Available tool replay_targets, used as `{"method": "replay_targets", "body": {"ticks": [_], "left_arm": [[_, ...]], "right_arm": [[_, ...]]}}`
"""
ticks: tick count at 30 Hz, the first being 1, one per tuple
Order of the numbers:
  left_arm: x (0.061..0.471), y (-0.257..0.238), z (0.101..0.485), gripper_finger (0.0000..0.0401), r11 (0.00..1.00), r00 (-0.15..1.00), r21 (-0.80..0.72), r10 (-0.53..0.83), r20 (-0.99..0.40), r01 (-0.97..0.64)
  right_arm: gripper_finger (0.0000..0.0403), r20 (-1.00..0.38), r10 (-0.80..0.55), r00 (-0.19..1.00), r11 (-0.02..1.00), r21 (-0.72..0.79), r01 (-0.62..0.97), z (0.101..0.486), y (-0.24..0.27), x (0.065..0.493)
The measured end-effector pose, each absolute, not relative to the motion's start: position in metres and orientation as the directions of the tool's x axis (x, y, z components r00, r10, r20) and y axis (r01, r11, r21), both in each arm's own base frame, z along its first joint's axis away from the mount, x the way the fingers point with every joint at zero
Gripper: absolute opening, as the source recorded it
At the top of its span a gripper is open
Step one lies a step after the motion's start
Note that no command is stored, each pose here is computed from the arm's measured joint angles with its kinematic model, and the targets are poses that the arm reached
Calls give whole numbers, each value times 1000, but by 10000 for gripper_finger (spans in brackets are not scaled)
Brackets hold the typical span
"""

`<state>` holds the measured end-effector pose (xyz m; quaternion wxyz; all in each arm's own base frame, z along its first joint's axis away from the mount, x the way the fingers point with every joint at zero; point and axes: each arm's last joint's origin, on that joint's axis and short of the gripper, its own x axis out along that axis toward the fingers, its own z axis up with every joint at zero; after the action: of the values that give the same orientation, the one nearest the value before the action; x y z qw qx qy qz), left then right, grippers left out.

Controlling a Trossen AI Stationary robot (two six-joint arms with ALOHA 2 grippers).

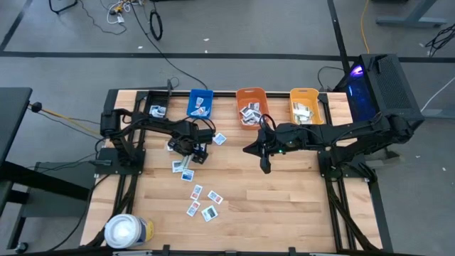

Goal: Pick & Place First Aid Supplies
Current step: Put the bandage into the yellow bin

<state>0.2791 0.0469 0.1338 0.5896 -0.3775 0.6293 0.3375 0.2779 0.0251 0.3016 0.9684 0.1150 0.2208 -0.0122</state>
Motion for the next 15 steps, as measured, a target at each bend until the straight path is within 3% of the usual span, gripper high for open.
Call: {"method": "replay_targets", "body": {"ticks": [15], "left_arm": [[277, 46, 133, 179, 470, -42, -6, -92, -995, -883]], "right_arm": [[13, -430, 27, 902, 977, 202, 67, 302, 25, 278]]}}
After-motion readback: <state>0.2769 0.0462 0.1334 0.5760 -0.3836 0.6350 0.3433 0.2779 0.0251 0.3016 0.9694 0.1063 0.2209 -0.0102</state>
